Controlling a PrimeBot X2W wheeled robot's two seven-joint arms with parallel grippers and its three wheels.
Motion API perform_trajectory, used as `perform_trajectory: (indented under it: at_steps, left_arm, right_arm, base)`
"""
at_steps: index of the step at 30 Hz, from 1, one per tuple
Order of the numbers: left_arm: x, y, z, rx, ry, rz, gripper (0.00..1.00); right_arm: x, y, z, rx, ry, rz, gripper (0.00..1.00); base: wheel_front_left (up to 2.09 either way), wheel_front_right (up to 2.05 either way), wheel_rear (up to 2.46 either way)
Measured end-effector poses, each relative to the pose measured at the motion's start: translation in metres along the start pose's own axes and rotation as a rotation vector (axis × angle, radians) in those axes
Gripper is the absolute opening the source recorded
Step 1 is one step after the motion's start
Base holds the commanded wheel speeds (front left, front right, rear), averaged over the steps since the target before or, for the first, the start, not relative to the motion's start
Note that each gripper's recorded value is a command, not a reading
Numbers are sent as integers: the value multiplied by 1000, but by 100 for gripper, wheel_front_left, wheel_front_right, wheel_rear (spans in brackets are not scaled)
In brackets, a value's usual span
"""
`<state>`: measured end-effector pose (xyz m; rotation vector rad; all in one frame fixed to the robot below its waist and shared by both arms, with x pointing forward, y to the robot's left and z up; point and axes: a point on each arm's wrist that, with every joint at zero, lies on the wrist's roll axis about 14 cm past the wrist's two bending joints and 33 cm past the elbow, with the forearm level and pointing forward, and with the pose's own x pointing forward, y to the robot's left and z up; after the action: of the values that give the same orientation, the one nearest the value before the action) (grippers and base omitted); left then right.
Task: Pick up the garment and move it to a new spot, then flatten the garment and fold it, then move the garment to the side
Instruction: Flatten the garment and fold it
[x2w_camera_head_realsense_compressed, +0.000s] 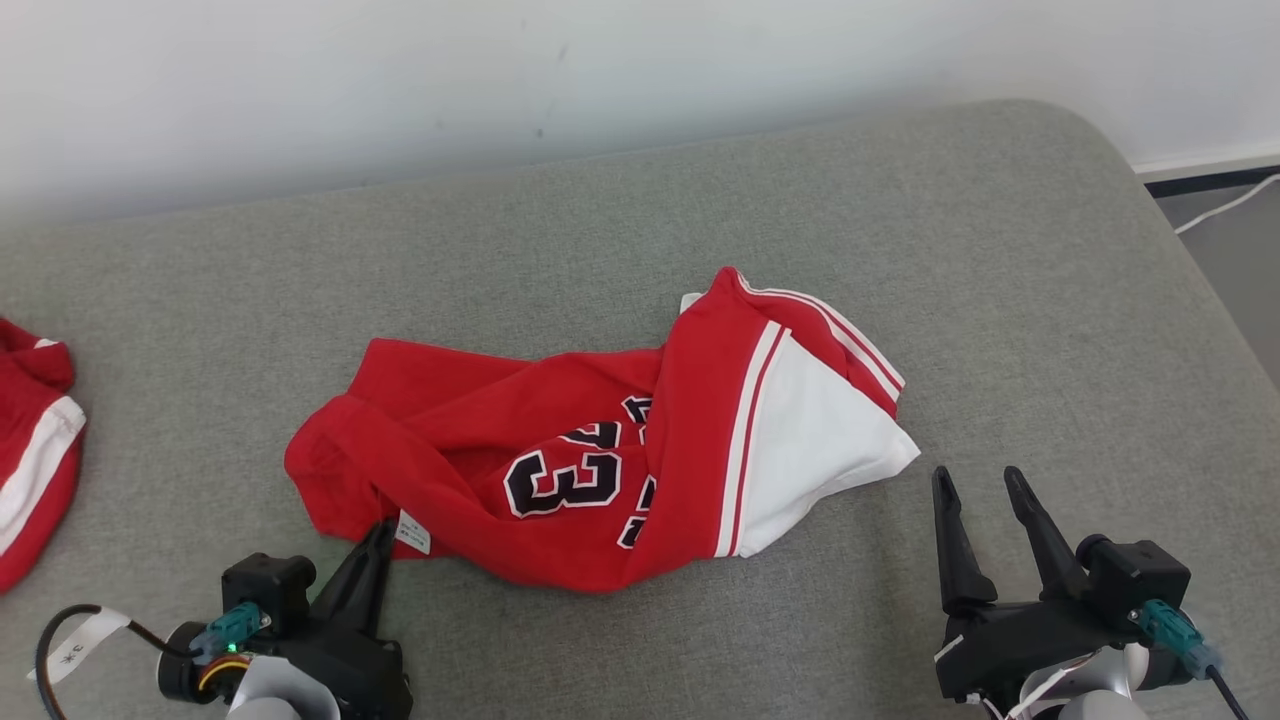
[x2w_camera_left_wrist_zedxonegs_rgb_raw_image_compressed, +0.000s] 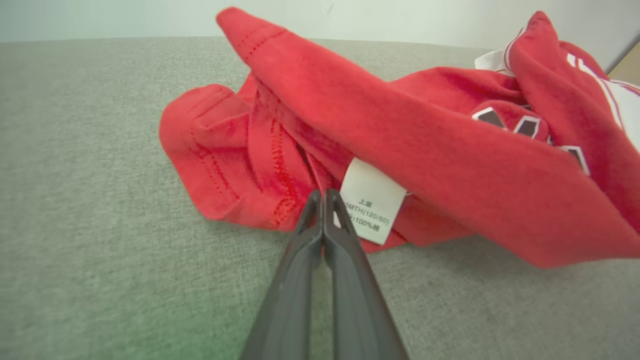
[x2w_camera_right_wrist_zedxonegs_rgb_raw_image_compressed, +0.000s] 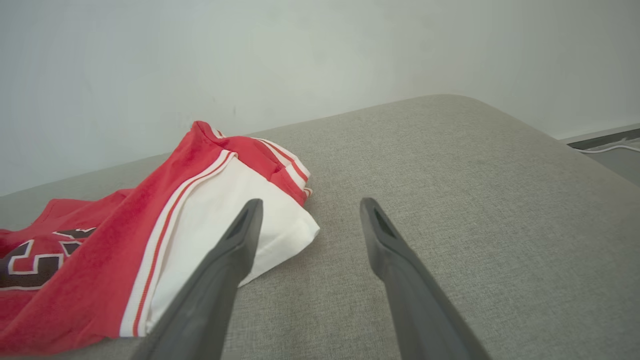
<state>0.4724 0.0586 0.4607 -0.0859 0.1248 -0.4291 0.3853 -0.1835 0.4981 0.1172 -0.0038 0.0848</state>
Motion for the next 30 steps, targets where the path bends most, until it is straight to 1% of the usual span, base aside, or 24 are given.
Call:
perform_trajectory:
  at_steps: [6, 13, 19, 22, 25, 30]
  left_arm:
    - [-8, 2, 21, -2, -72, 22, 0]
    - [-44, 9, 38, -22, -155, 83, 0]
    - [-78, 17, 50, -27, -197, 146, 0]
    - [-95, 19, 43, -54, -181, 182, 0]
    - [-111, 22, 25, -76, -132, 214, 0]
    - [-125, 21, 2, -116, -75, 242, 0]
  right_arm:
    - [0, 8, 0, 7, -2, 20, 100]
    - [0, 22, -3, 21, 1, 58, 100]
    - [7, 40, -1, 25, -4, 114, 100]
    - [10, 48, -1, 31, -4, 138, 100]
    - [11, 55, -1, 33, -2, 160, 100]
    - [12, 60, 0, 30, -2, 173, 100]
  base:
    - [0, 0, 0]
    - [0, 0, 0]
    - [0, 0, 0]
    - [0, 0, 0]
    - [0, 0, 0]
    - [0, 0, 0]
